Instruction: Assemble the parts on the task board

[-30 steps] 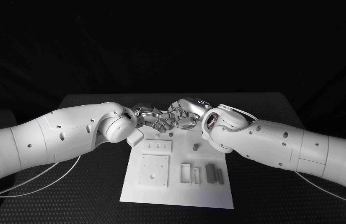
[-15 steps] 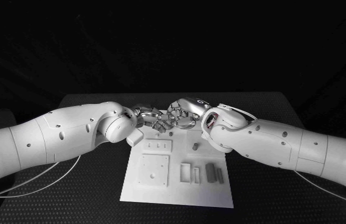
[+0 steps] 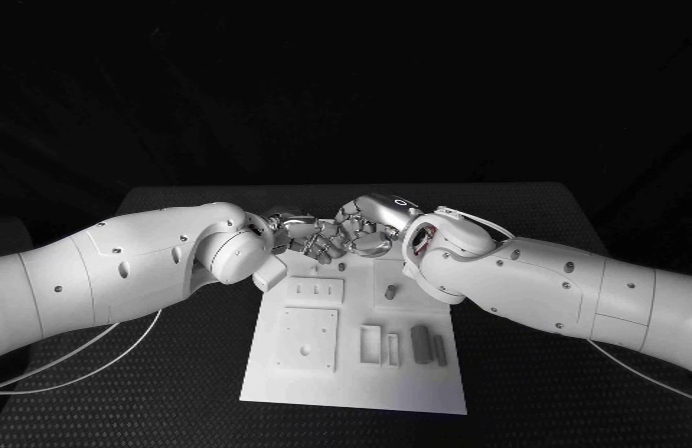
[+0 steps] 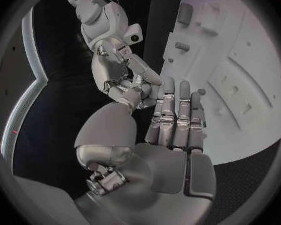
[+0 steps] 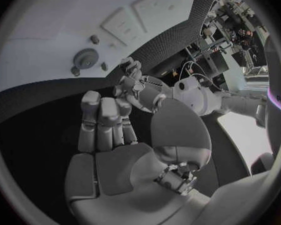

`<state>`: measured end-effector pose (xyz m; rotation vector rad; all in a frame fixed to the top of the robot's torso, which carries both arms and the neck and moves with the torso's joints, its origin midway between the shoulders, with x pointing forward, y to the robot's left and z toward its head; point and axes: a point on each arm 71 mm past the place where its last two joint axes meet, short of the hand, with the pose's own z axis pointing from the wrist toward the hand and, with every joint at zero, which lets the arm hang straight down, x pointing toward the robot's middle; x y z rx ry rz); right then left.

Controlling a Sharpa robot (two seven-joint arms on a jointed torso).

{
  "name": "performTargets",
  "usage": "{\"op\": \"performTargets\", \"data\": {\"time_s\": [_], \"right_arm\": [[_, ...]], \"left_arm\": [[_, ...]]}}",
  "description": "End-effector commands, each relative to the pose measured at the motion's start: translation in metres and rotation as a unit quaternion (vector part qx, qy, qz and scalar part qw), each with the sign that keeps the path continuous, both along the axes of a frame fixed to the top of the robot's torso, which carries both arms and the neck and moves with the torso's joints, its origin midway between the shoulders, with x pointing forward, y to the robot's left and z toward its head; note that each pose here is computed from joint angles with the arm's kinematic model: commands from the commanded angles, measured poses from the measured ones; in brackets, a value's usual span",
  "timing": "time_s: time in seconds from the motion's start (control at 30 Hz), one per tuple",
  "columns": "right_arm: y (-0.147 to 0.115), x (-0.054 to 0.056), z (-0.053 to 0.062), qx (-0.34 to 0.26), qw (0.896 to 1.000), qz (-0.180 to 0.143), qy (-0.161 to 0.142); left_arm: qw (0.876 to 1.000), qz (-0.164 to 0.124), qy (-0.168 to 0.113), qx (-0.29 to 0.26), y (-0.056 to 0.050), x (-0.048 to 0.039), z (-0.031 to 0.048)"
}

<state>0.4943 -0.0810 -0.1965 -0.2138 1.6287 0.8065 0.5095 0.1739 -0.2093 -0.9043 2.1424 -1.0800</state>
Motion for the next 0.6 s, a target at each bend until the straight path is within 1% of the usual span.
{"op": "performTargets", "data": {"time_s": [0.03, 0.17, 0.37, 0.6], "right_arm": [[0.0021, -0.0022, -0.0032, -0.009, 1.0, 0.011, 0.007], [0.0019, -0.0021, -0.0032, -0.007, 1.0, 0.012, 0.008], [-0.0017, 0.0005, -0.0046, 0.005, 1.0, 0.006, 0.023], [-0.0072, 0.0043, -0.0039, 0.021, 1.0, -0.008, 0.021]], "left_arm": [[1.0, -0.006, -0.006, -0.013, -0.0033, 0.0007, 0.0033], [1.0, -0.002, -0.007, -0.013, -0.0027, 0.0011, 0.0033], [1.0, -0.002, -0.006, -0.012, -0.0016, 0.0014, 0.003], [1.0, -0.001, -0.002, -0.009, 0.0008, 0.0017, 0.0024]]}}
